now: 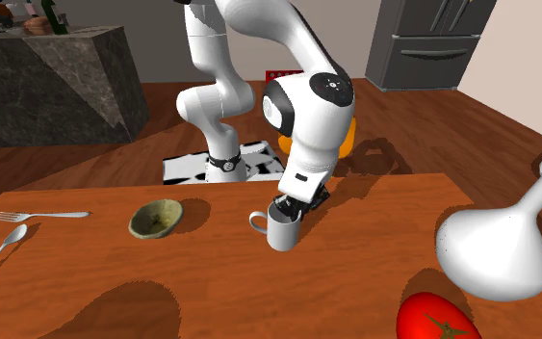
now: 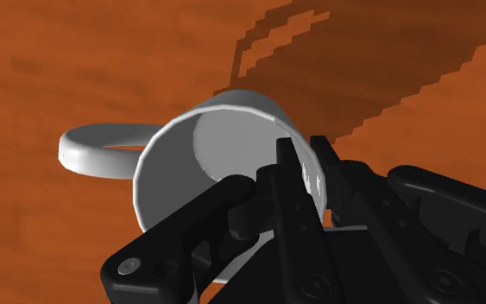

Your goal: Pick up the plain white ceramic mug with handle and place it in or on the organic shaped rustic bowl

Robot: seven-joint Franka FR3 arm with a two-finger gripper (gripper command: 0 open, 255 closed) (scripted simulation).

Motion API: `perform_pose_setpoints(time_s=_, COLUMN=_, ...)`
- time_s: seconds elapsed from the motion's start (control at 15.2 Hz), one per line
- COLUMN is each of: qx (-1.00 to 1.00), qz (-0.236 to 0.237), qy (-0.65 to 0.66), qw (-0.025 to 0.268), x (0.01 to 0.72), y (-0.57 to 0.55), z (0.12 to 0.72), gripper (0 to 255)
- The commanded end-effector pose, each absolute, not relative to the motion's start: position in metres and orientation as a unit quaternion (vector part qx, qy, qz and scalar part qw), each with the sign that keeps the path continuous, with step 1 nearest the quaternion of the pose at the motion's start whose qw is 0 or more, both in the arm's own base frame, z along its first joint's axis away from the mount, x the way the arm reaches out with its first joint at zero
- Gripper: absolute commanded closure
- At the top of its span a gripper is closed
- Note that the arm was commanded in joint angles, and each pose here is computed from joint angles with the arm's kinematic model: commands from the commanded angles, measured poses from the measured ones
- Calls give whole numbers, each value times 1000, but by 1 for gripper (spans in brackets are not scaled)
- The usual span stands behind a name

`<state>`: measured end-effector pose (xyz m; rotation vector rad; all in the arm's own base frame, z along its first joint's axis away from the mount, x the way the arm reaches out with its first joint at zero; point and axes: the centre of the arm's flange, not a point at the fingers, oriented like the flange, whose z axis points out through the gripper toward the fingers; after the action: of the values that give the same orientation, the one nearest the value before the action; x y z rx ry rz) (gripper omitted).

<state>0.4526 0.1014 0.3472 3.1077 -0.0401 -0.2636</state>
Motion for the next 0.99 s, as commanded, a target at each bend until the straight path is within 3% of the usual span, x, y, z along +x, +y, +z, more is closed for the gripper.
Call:
perform_pose_setpoints(time_s=0.0, qx=996, qz=-85, qy=-13, qw=11, x=453, y=101, z=347, gripper=255)
perform_pose_setpoints(time_s=0.92, qx=996, qz=-85, qy=-13, qw=11, x=453, y=101, z=400, gripper=255)
